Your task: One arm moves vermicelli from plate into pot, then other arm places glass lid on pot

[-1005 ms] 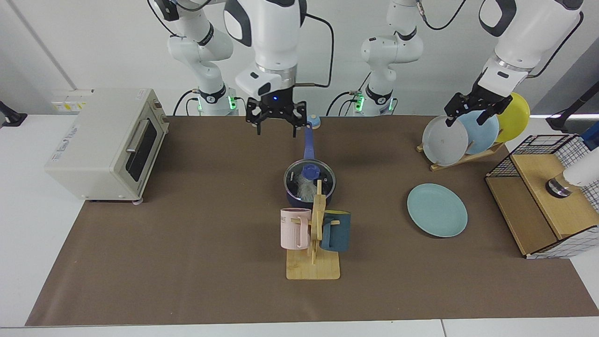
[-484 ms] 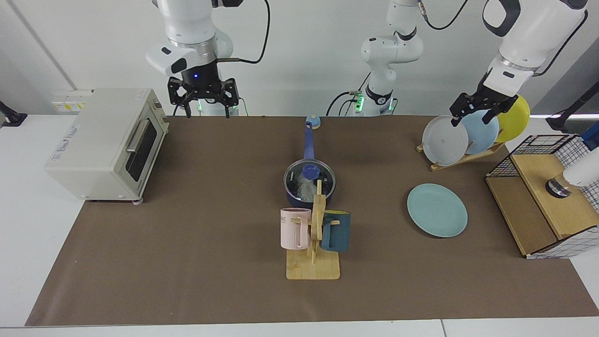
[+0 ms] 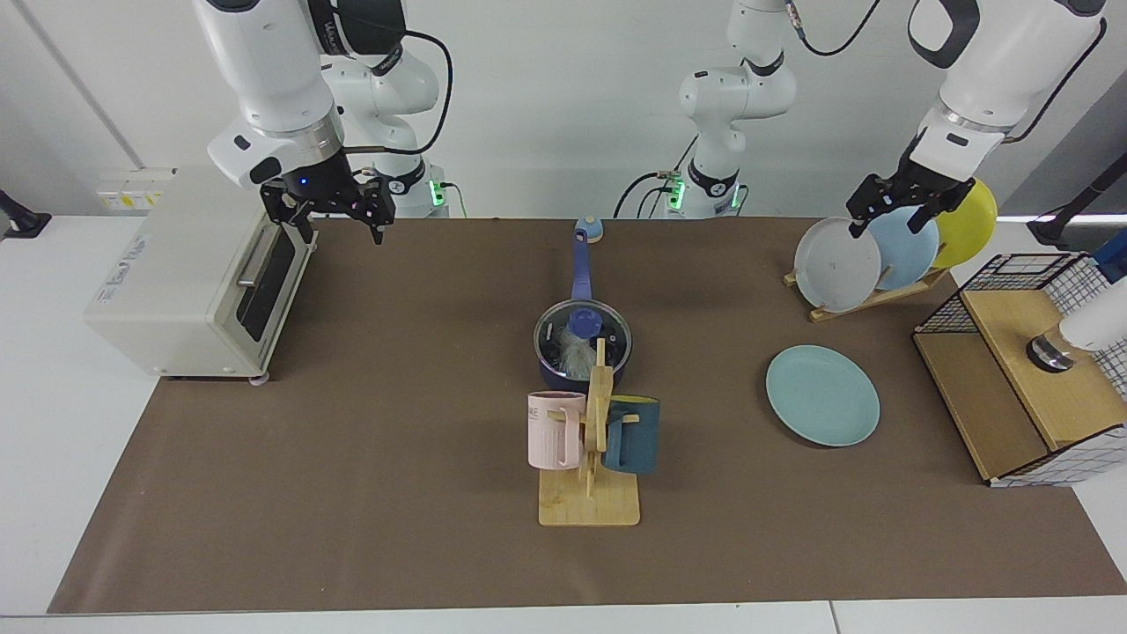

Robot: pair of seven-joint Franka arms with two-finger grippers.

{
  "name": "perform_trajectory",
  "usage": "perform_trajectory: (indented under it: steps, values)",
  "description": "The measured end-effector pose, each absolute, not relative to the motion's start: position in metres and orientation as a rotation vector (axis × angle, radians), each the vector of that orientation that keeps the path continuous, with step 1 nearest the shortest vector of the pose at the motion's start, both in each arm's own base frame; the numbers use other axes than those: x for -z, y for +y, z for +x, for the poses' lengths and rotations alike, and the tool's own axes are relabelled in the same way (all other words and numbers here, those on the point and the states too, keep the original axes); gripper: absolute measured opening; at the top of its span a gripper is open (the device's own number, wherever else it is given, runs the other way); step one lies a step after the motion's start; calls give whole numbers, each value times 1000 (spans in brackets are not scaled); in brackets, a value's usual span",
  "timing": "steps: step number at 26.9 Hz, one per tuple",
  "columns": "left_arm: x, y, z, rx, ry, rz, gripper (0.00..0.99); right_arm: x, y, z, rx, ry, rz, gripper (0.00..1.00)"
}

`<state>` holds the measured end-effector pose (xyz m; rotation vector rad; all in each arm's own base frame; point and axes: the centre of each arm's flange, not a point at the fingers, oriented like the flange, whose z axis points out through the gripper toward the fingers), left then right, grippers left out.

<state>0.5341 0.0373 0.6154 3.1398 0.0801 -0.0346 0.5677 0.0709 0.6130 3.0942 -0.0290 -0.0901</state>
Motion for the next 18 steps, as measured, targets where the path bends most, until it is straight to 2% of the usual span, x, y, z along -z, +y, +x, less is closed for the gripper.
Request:
perform_trajectory:
  steps: [8,18]
  values:
    - [-616,39,534,34,85,3140,991,-583,64,558,50,-44,3092,996]
    - [-617,39,536,6,85,3140,991,-582,63,548,56,-14,3090,996]
